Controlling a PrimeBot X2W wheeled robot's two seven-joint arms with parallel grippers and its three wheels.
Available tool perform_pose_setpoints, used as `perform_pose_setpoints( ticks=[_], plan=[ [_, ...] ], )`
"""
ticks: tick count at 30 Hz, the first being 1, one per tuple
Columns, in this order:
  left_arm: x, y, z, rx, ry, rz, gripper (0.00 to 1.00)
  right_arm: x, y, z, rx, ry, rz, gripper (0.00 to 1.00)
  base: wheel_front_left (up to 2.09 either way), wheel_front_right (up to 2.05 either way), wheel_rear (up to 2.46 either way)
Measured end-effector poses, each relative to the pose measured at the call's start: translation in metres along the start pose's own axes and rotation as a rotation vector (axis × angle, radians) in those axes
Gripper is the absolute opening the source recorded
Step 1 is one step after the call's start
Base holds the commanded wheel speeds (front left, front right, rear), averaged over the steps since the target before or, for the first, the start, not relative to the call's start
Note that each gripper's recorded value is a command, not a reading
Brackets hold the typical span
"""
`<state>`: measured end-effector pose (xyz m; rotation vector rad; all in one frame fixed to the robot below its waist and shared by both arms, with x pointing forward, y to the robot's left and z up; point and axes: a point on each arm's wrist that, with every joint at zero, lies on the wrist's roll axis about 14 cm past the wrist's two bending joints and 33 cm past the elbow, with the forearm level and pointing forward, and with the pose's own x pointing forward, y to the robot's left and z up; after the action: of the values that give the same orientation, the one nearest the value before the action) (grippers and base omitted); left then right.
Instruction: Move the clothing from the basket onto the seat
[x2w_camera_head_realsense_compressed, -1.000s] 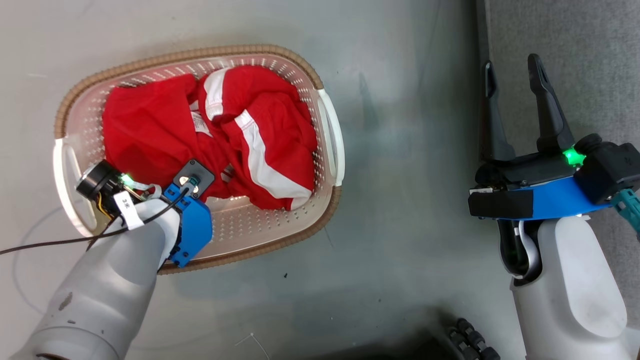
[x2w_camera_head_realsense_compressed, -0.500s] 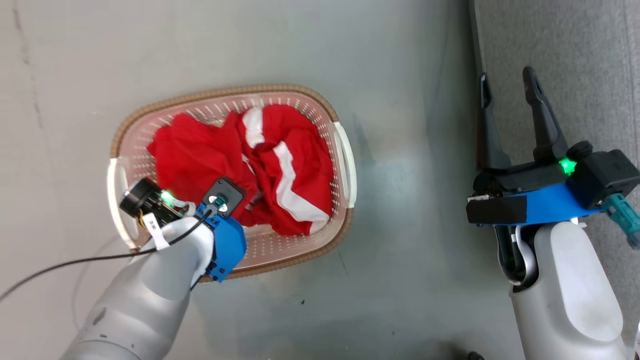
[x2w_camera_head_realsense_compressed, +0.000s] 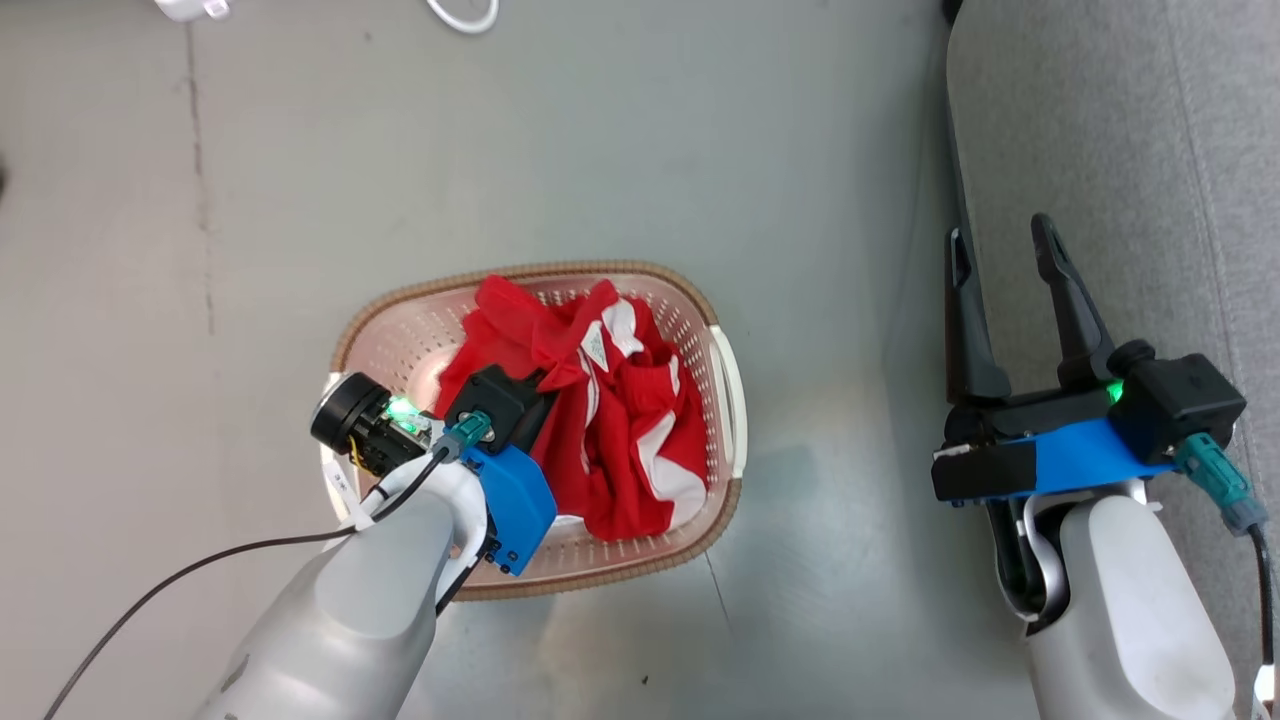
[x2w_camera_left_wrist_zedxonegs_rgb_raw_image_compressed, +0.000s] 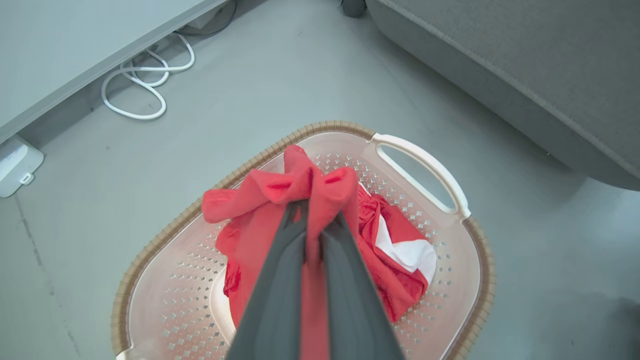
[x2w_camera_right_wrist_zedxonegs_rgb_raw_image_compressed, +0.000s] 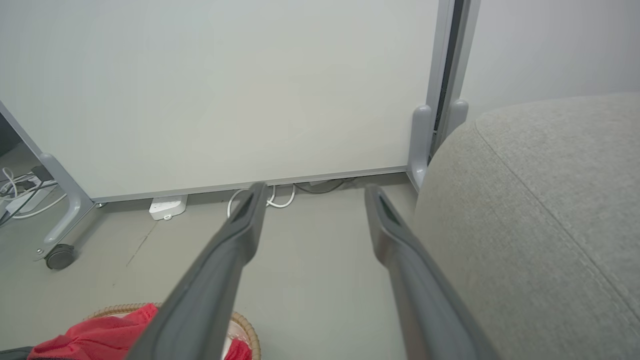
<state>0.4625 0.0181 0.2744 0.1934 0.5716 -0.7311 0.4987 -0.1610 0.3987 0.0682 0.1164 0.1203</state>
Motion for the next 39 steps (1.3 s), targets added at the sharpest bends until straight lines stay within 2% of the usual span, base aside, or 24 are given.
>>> perform_pose_setpoints(
  ticks=[10,20,31,39],
  plan=[
    [-0.040,0.012,0.077,-0.007,-0.225,0.092,0.00,-0.019,0.013,0.032,0.002,-0.052,0.022,1.00,0.00,0.00,0.00],
    [-0.086,0.012,0.166,0.033,-0.480,0.143,0.00,-0.045,0.024,0.055,0.005,-0.093,0.040,1.00,0.00,0.00,0.00],
    [-0.141,-0.010,0.248,0.113,-0.712,0.160,0.00,-0.077,0.029,0.073,0.012,-0.126,0.042,1.00,0.00,0.00,0.00],
    [-0.169,-0.026,0.275,0.171,-0.793,0.158,0.00,-0.094,0.030,0.078,0.022,-0.142,0.038,1.00,0.00,0.00,0.00]
  ],
)
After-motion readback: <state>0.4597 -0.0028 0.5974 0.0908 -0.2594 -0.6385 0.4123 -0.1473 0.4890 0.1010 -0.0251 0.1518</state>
